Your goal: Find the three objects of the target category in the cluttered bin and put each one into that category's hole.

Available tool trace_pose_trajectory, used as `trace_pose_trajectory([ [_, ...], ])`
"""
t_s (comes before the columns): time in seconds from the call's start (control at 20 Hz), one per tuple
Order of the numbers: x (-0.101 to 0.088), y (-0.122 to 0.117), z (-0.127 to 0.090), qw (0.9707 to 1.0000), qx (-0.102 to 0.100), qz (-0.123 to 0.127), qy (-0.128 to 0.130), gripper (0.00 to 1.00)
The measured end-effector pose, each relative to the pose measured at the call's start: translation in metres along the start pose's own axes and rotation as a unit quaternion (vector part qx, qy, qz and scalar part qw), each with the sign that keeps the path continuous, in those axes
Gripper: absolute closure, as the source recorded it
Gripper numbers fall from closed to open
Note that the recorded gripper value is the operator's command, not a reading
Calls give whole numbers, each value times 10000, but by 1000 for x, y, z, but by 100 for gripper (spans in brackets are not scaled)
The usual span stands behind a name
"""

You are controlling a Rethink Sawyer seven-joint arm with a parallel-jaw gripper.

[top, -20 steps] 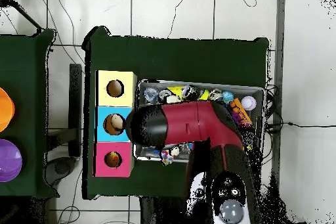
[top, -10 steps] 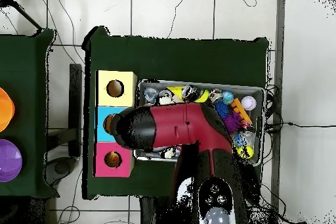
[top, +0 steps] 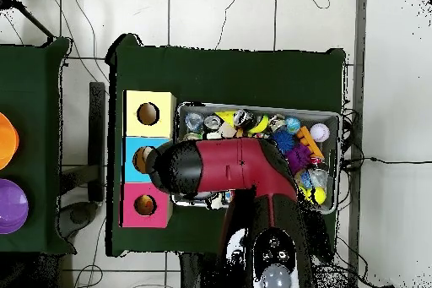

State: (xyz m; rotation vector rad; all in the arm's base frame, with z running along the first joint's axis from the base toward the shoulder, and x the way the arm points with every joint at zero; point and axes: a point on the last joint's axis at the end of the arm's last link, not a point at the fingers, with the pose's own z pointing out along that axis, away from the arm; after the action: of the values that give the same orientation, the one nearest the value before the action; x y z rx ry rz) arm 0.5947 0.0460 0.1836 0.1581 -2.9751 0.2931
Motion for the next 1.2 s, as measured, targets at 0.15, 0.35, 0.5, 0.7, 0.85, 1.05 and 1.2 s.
trace_pose_trajectory([
  [0.15, 6, 5, 8, 9999, -59, 59, 103, 100],
  [0.35, 18, 10, 30, 9998, -88, 103, 136, 100],
  [0.5, 23, 14, 44, 9999, -63, 79, 80, 100],
  [0.7, 22, 22, 64, 10000, -39, 41, -48, 100],
  [0.85, 22, 27, 84, 9998, -130, 87, -84, 0],
  [1.05, 25, 29, 92, 9998, -123, 75, -133, 0],
  [1.2, 35, 43, 100, 9991, -57, -43, -411, 0],
])
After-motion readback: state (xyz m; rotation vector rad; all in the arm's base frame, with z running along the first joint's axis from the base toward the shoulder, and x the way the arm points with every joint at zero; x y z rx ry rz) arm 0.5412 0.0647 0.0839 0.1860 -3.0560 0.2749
